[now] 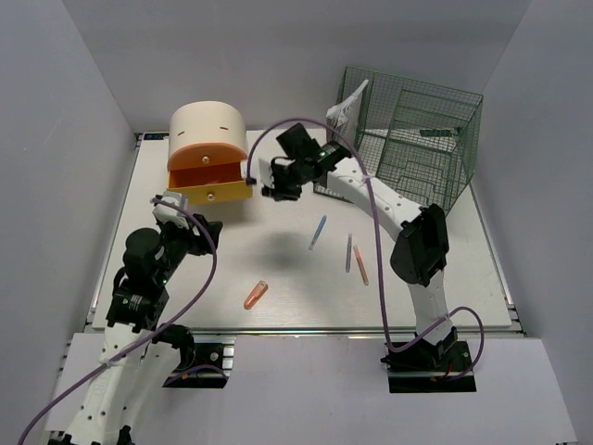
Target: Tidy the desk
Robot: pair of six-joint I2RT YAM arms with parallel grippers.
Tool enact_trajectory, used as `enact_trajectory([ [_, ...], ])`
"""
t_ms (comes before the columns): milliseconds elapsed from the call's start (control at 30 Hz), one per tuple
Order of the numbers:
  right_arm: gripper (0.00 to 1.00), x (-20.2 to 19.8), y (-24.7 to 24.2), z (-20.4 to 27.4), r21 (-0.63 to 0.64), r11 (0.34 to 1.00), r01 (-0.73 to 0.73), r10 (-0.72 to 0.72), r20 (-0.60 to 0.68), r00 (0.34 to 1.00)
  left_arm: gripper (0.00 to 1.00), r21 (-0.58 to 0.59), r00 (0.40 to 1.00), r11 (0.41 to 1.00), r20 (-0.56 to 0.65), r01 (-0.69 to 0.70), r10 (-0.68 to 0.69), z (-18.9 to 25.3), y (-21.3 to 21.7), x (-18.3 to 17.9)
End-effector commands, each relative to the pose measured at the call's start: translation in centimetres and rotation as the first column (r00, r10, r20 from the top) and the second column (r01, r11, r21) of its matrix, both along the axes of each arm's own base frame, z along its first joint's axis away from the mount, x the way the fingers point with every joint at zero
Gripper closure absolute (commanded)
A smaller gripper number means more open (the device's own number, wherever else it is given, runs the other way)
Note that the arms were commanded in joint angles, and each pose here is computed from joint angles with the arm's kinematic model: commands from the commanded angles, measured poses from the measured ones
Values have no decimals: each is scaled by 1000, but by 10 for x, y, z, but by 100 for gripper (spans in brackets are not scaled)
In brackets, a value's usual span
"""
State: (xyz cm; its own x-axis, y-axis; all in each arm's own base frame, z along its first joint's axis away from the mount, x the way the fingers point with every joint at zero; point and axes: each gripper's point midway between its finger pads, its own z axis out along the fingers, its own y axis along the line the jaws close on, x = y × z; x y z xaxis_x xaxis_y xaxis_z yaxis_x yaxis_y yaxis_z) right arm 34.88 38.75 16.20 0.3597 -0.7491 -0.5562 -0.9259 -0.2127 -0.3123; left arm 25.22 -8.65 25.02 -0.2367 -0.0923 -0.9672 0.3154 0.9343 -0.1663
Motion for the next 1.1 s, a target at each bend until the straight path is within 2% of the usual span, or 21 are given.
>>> enact_trajectory([
  [0, 100, 5, 20, 89, 256, 954, 157, -147, -56, 987, 26, -17, 997, 999, 68, -40, 41, 14, 7, -1],
  [200, 100, 30, 63, 158, 471, 871, 140, -187, 54, 981, 26, -37, 989, 996, 120, -85, 89, 25, 16, -7],
  [300, 100, 42, 82, 170, 547, 828, 121, -202, 91, 975, 26, -38, 988, 995, 124, -93, 97, 24, 17, -7],
  [367, 100, 46, 92, 172, 586, 802, 115, -209, 94, 973, 26, -37, 988, 995, 121, -93, 97, 24, 17, -7],
  [500, 100, 46, 109, 158, 593, 797, 117, -202, 79, 976, 26, -34, 989, 996, 117, -88, 92, 24, 16, -6],
  [800, 100, 74, 134, 125, 619, 762, 190, -286, 59, 956, 26, -31, 991, 996, 108, -78, 81, 21, 14, -6],
  [933, 83, 77, 135, 116, 607, 770, 194, -290, 63, 955, 25, -32, 990, 997, 113, -76, 79, 22, 14, -6],
  [967, 70, 75, 135, 115, 602, 775, 193, -287, 63, 956, 25, -33, 991, 997, 109, -72, 75, 21, 13, -6],
  [1067, 55, 72, 131, 112, 590, 783, 197, -282, 54, 958, 24, -32, 993, 998, 106, -55, 58, 20, 10, -5],
])
